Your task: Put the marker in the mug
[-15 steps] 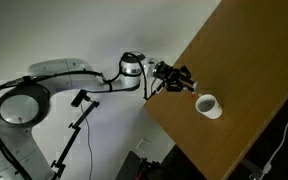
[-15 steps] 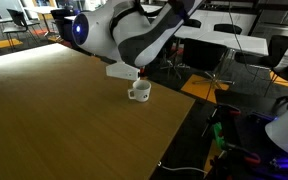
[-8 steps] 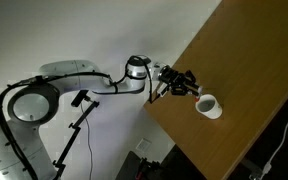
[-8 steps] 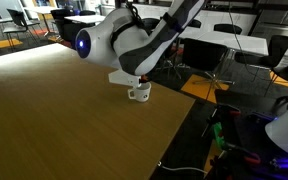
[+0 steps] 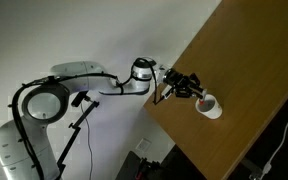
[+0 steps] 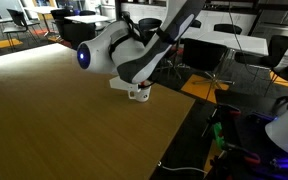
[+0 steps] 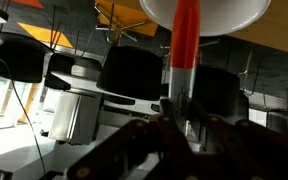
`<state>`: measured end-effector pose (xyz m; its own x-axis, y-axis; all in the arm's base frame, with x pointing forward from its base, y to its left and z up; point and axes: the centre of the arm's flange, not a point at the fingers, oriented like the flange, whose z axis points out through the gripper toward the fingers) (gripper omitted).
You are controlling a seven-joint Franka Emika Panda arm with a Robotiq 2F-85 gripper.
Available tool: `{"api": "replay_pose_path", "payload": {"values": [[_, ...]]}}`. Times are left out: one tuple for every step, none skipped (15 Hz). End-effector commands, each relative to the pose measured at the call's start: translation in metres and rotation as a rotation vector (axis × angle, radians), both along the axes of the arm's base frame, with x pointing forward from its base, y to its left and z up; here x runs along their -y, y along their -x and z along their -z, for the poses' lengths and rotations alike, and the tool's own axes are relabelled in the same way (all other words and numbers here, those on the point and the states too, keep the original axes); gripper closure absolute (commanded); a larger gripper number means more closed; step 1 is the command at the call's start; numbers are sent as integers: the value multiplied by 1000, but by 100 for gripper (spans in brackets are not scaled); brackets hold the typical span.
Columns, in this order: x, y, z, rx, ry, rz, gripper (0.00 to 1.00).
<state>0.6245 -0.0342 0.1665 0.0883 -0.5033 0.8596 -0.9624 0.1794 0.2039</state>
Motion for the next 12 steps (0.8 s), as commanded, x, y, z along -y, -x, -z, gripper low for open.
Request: {"api": "replay_pose_path", "payload": {"values": [[-3, -15, 5, -11, 27, 4, 52], [-4, -16, 7, -11, 24, 2, 51], [-5, -17, 8, -10, 23, -1, 45], [-6, -17, 8, -9, 22, -4, 37], [-7, -17, 7, -7, 20, -5, 31], [-8, -16, 5, -2, 19, -6, 22], [-9, -15, 2, 5, 17, -8, 15], [-10, -13, -5, 16, 14, -9, 8], [-11, -10, -12, 31, 10, -10, 1], [-12, -8, -18, 42, 9, -11, 0], [-13, -6, -26, 57, 8, -11, 0], [-14, -4, -35, 71, 6, -12, 0]]}}
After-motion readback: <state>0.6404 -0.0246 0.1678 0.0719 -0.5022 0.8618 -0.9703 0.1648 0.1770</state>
